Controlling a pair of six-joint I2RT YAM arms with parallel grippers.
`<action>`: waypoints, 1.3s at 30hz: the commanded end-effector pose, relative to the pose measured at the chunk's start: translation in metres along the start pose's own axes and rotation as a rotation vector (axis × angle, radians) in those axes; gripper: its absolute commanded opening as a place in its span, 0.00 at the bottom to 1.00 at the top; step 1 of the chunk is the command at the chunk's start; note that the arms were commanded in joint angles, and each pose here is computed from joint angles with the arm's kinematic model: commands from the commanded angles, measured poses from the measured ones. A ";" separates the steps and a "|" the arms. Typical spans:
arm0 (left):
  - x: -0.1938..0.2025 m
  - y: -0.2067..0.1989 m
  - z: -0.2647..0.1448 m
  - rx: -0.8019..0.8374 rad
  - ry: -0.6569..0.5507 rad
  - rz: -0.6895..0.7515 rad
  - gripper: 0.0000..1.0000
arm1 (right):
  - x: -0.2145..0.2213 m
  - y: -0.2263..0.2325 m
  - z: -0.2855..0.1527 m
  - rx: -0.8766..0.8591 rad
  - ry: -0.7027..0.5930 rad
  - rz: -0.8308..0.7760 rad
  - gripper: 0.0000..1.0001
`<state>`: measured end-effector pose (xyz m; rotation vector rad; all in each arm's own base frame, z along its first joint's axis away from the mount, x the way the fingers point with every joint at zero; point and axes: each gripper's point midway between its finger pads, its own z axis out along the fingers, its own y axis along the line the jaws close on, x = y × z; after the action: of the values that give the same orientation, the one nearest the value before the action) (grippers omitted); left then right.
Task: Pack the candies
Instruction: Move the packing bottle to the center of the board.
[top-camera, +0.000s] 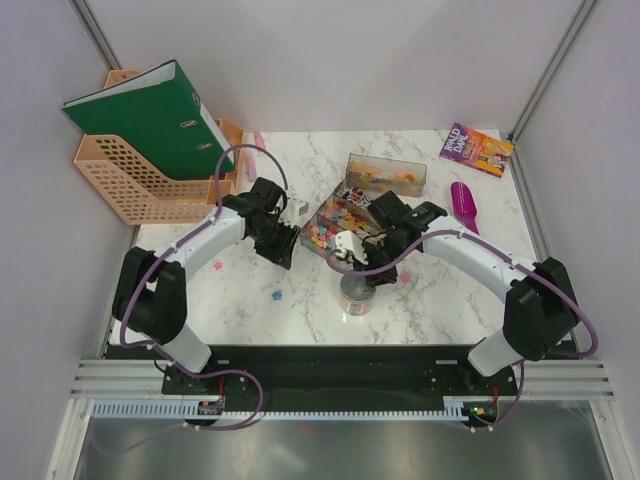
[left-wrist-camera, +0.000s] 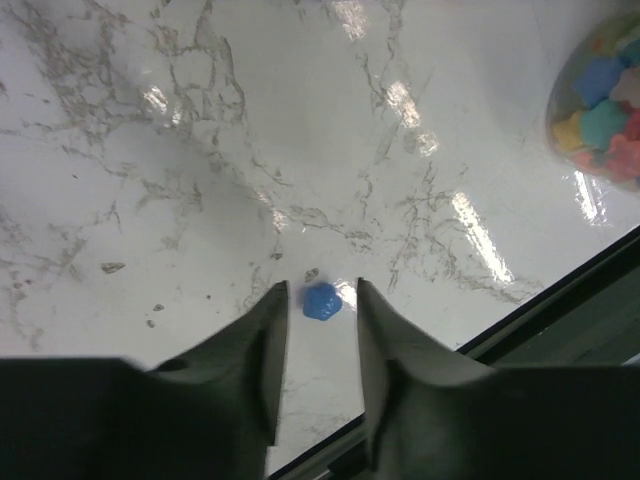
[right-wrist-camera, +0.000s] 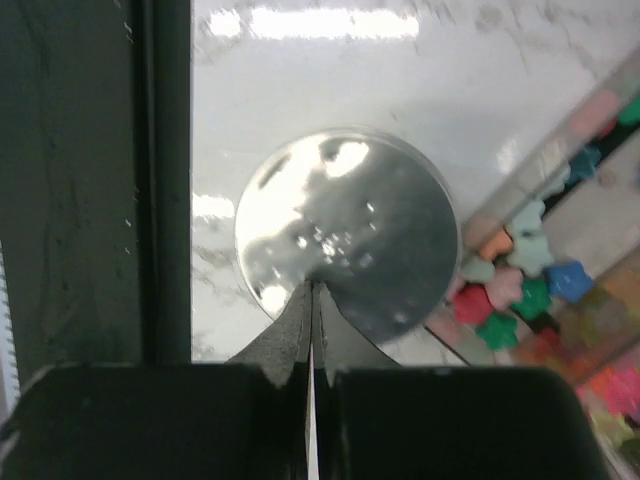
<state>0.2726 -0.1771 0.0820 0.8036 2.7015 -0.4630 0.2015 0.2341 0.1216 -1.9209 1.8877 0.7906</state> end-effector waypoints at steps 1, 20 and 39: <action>-0.003 -0.008 -0.009 0.041 -0.055 0.038 0.46 | 0.025 -0.006 0.023 0.039 0.075 -0.008 0.00; 0.031 -0.104 0.028 0.185 -0.209 0.417 0.63 | -0.039 -0.022 -0.032 0.208 -0.114 -0.063 0.00; 0.013 -0.178 0.095 0.295 -0.254 0.607 0.72 | 0.036 -0.156 -0.224 0.728 -0.619 0.622 0.98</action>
<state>0.1771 -0.3264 0.0234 1.4723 2.1277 -0.6642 0.3772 0.1068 0.2612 -0.6968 1.9146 0.5403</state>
